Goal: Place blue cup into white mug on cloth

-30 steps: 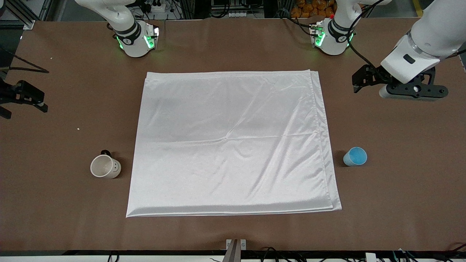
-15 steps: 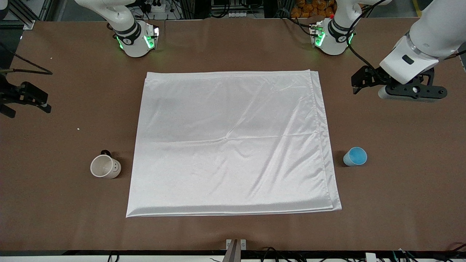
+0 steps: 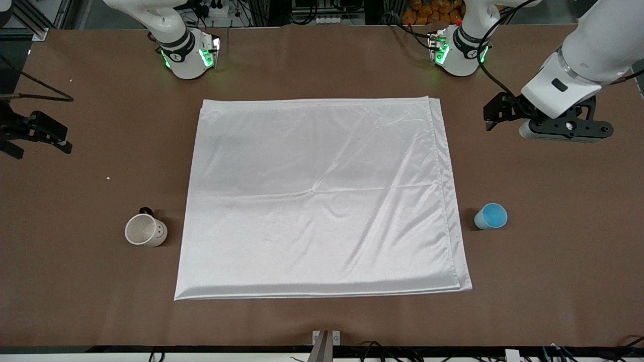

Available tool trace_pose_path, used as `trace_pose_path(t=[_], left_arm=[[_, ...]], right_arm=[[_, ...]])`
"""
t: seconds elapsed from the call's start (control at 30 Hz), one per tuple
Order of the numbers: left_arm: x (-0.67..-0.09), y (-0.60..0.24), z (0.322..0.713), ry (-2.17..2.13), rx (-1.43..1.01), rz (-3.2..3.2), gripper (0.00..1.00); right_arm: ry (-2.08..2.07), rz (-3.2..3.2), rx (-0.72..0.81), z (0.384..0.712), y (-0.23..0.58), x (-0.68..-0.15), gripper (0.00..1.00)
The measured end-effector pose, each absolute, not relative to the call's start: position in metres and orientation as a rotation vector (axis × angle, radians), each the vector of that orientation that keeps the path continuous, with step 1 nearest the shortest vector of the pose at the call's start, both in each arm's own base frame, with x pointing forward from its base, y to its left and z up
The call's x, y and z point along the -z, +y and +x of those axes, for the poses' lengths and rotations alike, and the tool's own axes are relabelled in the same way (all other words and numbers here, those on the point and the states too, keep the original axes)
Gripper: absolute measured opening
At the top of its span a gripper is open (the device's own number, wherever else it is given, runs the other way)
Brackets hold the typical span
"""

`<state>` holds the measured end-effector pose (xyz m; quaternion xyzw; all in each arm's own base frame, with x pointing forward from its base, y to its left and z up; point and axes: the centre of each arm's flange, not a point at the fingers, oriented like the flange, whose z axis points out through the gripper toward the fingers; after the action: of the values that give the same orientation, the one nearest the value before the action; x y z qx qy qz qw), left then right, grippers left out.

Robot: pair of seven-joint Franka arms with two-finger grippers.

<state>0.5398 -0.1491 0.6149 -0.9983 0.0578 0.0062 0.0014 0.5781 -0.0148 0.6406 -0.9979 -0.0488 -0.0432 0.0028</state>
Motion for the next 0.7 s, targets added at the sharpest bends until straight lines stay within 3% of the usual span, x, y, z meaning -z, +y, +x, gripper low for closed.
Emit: trace_pose_path(t=[0.43, 0.7], left_arm=[[-0.595, -0.151, 0.552, 0.182, -0.026, -3.119, 1.0], [-0.564, -0.153, 0.566, 0.183, -0.048, -3.112, 1.0]], right_arm=[[-0.11, -3.135, 0.027, 0.573, -0.016, -0.627, 1.0], [-0.105, -3.131, -0.137, 0.574, -0.017, -0.576, 1.0]])
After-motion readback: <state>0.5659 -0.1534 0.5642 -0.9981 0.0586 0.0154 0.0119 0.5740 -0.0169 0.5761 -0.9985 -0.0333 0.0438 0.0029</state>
